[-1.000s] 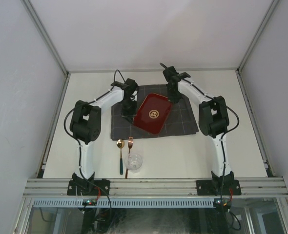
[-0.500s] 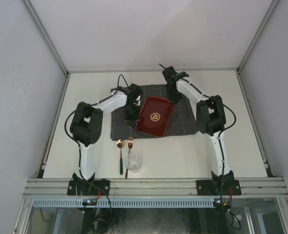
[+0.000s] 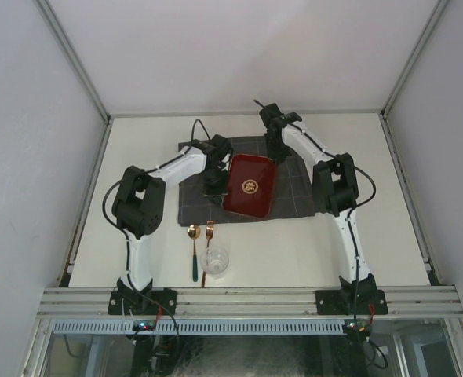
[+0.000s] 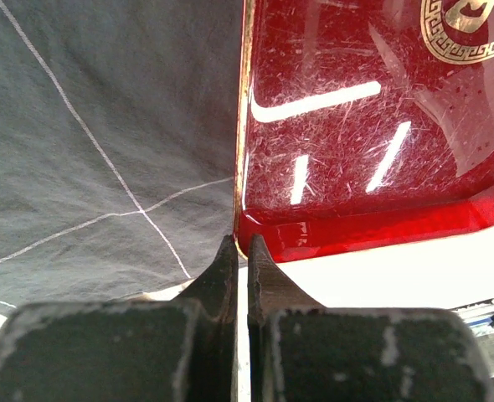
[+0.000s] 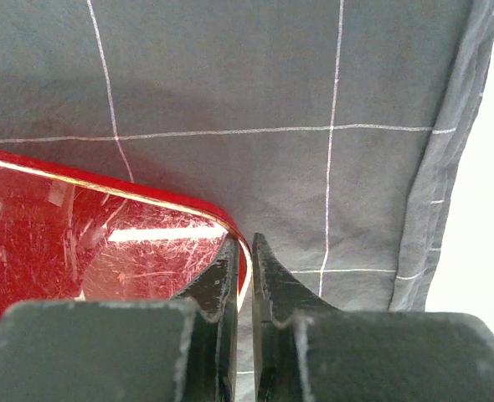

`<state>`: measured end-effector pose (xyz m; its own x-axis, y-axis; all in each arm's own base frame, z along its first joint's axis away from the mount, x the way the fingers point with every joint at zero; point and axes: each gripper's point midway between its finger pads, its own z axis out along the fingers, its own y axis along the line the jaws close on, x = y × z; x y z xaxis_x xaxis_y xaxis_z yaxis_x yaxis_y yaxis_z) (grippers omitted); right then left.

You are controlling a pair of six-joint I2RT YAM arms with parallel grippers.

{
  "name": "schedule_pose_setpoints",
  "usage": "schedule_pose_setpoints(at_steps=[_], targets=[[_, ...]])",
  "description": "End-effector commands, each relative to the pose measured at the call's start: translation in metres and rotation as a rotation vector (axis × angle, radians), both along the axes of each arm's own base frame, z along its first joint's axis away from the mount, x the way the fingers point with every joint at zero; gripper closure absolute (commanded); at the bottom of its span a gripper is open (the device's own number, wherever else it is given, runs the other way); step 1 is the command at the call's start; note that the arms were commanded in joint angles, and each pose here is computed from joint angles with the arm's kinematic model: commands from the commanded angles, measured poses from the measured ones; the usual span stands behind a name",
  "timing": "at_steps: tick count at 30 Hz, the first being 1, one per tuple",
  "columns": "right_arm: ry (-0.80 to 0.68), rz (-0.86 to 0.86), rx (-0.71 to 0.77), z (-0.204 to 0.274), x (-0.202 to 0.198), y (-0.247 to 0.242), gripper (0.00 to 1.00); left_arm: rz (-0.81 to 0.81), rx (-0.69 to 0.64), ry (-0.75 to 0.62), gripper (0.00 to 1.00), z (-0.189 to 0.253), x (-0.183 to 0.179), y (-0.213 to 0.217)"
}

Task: Set the dinner table for one person
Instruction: Adjust the plate at the center of the board.

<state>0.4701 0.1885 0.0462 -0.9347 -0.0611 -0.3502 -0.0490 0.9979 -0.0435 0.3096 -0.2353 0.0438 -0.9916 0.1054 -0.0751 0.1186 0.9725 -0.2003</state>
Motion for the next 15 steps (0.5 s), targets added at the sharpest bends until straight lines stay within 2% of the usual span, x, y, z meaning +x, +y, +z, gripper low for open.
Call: schedule_pose_setpoints(at_steps=[1,15], targets=[[-0.037,0.054,0.129,0.023,0.002,0.043,1.00,-0.081,-0.185,-0.145,1.00,0.045,0.012,-0.048],[-0.037,0.136,0.193,0.034,0.002,0.067,1.00,-0.135,-0.218,-0.128,1.00,0.046,0.000,-0.076]])
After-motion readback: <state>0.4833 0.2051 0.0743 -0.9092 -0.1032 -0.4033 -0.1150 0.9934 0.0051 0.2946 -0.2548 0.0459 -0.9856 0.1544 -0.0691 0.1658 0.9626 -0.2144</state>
